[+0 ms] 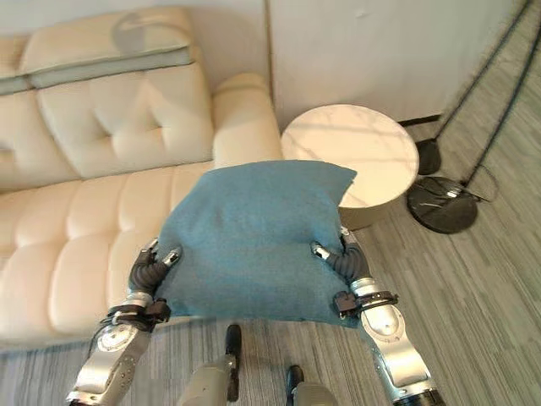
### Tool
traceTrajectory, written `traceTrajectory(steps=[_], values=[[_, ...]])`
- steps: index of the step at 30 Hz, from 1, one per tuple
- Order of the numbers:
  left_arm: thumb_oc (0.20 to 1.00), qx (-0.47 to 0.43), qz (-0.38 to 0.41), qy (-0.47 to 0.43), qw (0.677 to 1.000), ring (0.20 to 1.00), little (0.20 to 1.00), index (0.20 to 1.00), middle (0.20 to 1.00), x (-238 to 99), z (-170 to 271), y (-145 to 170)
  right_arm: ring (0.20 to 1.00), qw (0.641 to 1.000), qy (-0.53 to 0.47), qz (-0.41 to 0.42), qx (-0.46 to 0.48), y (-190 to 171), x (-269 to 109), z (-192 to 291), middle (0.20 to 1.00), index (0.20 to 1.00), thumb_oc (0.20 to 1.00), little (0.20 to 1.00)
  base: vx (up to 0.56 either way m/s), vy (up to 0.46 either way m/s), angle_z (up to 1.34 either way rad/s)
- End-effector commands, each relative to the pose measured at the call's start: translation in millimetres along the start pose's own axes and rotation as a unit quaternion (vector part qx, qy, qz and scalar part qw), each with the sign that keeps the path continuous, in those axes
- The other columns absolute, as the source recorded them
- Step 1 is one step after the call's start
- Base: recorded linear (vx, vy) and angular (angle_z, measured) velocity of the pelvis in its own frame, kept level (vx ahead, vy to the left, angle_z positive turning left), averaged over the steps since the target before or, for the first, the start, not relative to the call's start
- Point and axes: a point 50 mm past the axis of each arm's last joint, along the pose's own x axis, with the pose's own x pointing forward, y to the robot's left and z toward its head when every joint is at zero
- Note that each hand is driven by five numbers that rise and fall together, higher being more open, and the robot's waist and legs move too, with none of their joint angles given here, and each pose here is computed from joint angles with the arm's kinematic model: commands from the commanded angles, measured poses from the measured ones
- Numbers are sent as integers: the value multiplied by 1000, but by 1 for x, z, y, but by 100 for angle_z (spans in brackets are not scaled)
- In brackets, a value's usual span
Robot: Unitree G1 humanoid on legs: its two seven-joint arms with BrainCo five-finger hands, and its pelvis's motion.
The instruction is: Pick up all the scattered cushions and arrange them neatly on the sofa.
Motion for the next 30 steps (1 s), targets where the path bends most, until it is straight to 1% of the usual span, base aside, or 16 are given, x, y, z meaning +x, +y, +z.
traceTrajectory(steps=[1, 4, 6, 7, 9, 12, 19, 25, 30], values=[[200, -35, -83, -124, 988, 200, 200, 200, 200, 12, 49, -24, 200, 985, -167, 43, 33, 21, 11, 60, 200, 200, 200, 200, -241, 29, 53], [200, -44, -119, -130, 983, 200, 200, 200, 200, 20, 53, -44, 200, 985, -170, 35, 24, 13, 7, 61, 200, 200, 200, 200, -194, 49, 106], [200, -43, -126, -129, 983, 200, 200, 200, 200, 21, 54, -47, 200, 985, -170, 32, 25, 13, 6, 61, 200, 200, 200, 200, 19, 110, 152], [200, -26, -130, -125, 983, 200, 200, 200, 200, 21, 52, -47, 200, 985, -163, 31, 36, 14, 7, 59, 200, 200, 200, 200, 5, 133, 98], [200, -22, -132, -121, 984, 200, 200, 200, 200, 20, 50, -47, 200, 986, -159, 34, 41, 15, 8, 57, 200, 200, 200, 200, 10, 130, 50], [200, -10, -123, -109, 986, 200, 200, 200, 200, 16, 45, -38, 200, 985, -159, 51, 53, 24, 13, 58, 200, 200, 200, 200, 62, 136, 43], [200, 4, -101, -90, 991, 200, 200, 200, 200, 8, 36, -20, 200, 981, -159, 84, 74, 39, 16, 60, 200, 200, 200, 200, 86, 159, 3], [200, 16, -113, -94, 989, 200, 200, 200, 200, 8, 40, -24, 200, 981, -161, 83, 67, 40, 12, 60, 200, 200, 200, 200, 82, 204, 8], [200, 30, -122, -94, 988, 200, 200, 200, 200, 9, 39, -25, 200, 982, -150, 73, 86, 35, 8, 54, 200, 200, 200, 200, 180, 115, 40]])
